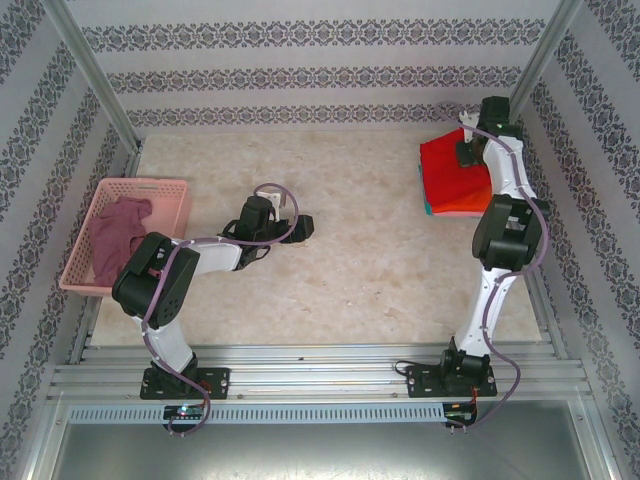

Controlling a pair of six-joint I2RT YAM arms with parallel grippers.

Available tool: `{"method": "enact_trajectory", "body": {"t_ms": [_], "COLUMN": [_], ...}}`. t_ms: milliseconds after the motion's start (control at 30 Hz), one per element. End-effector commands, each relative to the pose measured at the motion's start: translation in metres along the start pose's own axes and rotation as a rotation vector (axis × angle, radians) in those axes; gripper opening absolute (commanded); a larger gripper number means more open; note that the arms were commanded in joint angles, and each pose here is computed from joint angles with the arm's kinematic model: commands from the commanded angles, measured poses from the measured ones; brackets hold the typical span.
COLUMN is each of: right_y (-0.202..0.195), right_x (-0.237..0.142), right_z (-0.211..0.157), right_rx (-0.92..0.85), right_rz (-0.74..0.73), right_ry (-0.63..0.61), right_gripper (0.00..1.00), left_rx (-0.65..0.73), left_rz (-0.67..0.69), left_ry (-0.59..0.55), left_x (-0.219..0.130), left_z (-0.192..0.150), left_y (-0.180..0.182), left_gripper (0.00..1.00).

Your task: Fold and stack the t-shirts

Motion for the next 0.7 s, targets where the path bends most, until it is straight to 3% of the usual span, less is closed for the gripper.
{"method": "enact_trajectory", "body": {"t_ms": [0,233,300,367,433,467,667], "right_y": [-0.024,-0.036,-0.036,-0.035,-0.035,-0.036,-0.036], "right_x": [0.007,0.012,0.012,0.009,0.001,-0.003,-0.038], "right_z": [-0.005,-0.011,-0.01,-0.008,-0.005,-0.003,0.01], "right_rx": [0.056,0.091,0.091,0.094,0.104,0.111,0.172], "right_rz": [-0.108,-0.146,-0.148,-0.146,-0.146,-0.153,-0.179], "right_ry": [0.029,0.045,0.054,0.042,0.011,-0.005,-0.102], "right_gripper": [0.0,0.0,0.06,0.28,0.64,0.73,0.88], "left_rx": [0.001,-0.006,-0.013,-0.016,-0.018,-0.019,-0.016], "left_rz": [-0.036,-0.048,-0.052,-0.055,-0.056,-0.058,-0.057], "left_ry": [-0.04,-0.046,-0.046,-0.048,-0.048,-0.047,-0.053], "left_x": [0.003,0.006,0.006,0.006,0.005,0.005,0.003], "left_z": [0.01,0.013,0.013,0.013,0.013,0.013,0.014], "left_y": [-0.006,-0.008,-0.008,-0.009,-0.009,-0.009,-0.009], "left_gripper": [1.0,1.0,1.0,1.0,1.0,1.0,1.0]}}
Point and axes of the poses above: each hand's point on the last joint's axis, 136 mm out from that joint toward the fingers, its own x axis out along the fingers, its own y axis along the line the jaws close on, z = x × y, the point moved 5 cm from there along -x, back along the fingers, and after that the axes turned 14 degrees about x, right-handed, at the moved point
